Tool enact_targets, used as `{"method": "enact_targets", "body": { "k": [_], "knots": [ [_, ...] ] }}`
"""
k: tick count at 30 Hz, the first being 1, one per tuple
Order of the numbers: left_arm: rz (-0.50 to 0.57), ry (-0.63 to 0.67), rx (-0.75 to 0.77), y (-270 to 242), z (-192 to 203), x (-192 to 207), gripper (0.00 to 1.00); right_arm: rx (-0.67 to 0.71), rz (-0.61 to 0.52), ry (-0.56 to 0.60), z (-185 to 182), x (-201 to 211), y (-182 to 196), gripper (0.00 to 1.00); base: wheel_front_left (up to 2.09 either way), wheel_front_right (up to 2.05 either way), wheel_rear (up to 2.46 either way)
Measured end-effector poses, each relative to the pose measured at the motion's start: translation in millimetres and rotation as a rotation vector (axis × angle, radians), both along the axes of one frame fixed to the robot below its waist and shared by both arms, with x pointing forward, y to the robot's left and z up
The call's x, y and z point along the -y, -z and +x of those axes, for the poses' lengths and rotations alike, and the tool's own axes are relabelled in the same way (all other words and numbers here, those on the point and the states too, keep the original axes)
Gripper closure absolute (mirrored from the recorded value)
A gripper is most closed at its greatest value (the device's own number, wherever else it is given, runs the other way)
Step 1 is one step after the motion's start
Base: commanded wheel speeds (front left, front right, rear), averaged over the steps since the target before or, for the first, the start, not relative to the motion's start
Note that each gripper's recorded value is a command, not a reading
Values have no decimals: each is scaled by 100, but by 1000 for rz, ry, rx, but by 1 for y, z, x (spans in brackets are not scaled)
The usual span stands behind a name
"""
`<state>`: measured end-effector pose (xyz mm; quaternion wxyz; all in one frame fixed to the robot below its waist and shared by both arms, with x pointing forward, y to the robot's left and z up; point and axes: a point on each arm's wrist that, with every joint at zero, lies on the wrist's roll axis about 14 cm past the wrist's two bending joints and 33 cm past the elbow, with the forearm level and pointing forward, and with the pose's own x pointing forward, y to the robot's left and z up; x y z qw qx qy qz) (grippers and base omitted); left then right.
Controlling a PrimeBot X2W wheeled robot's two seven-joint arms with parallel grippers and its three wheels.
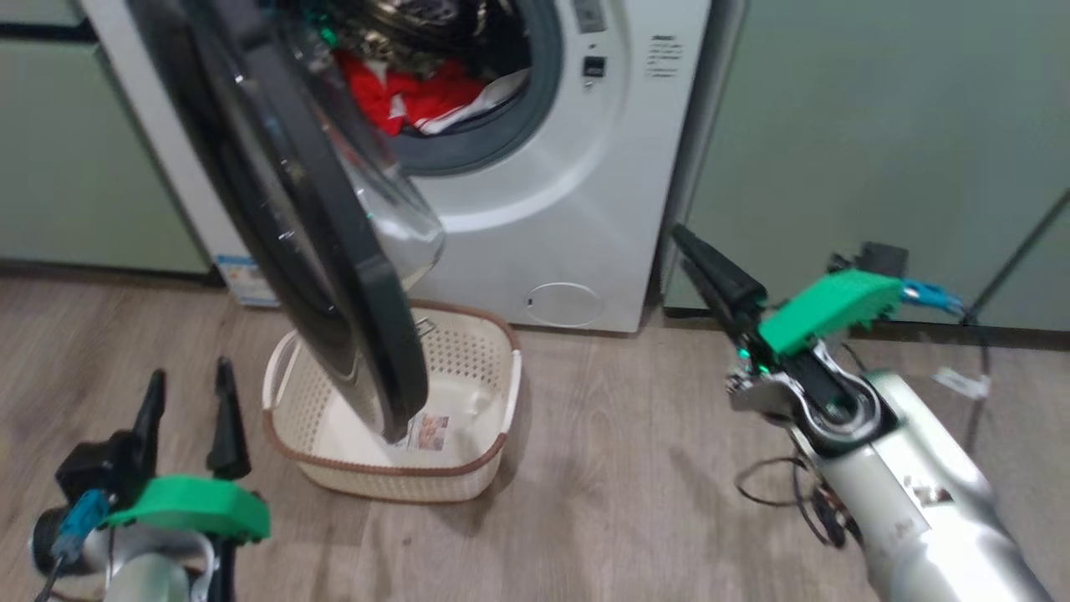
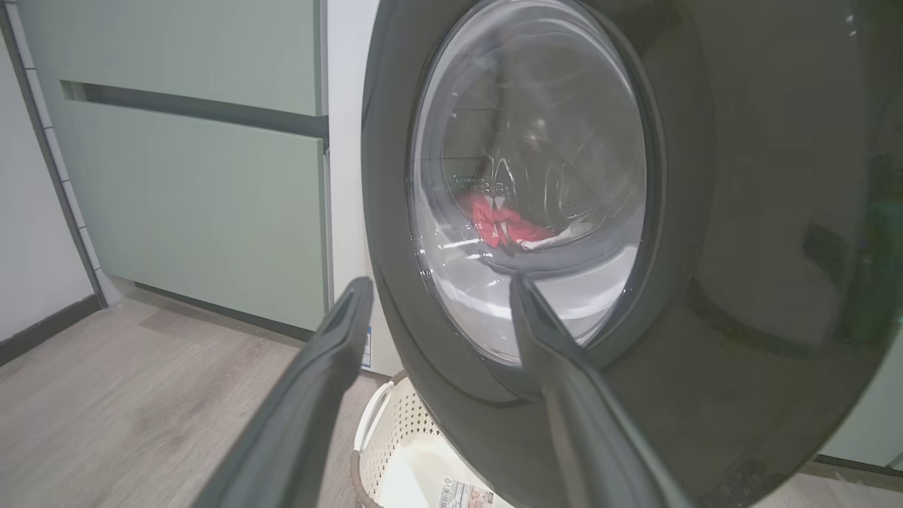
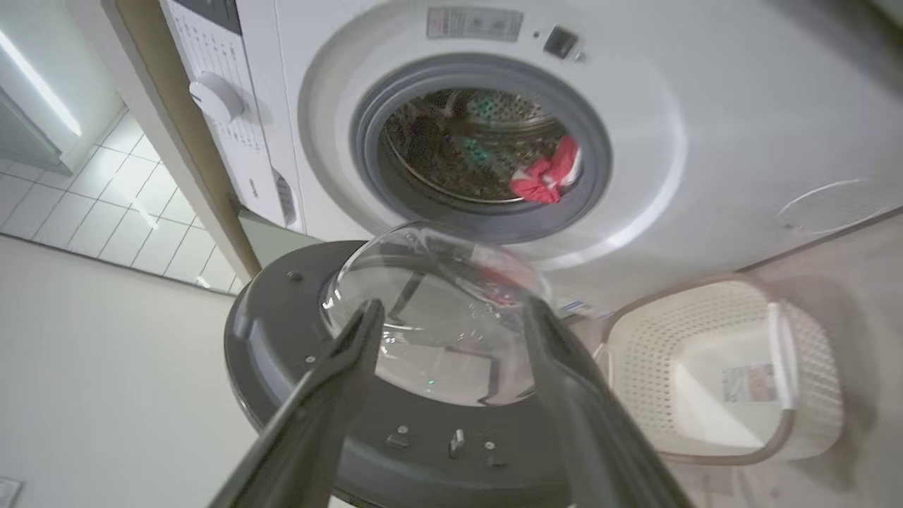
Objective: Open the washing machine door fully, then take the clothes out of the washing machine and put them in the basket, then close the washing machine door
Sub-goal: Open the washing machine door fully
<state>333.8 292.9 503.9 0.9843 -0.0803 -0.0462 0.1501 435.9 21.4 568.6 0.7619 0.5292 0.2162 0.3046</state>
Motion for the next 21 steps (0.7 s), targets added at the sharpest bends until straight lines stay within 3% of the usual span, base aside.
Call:
{"method": "enact_targets", "body": {
  "k": [10,17,21],
  "knots": [
    [5,46,15,-4,8,11,0,243,-270,386,-6,105,18,0,0,0,0],
    [9,70,12,-4,16,18,0,350,-460,538,-9,162,27,0,0,0,0],
    [9,79,7,-3,18,21,0,465,-640,621,-15,195,20,0,0,0,0]
  ]
}}
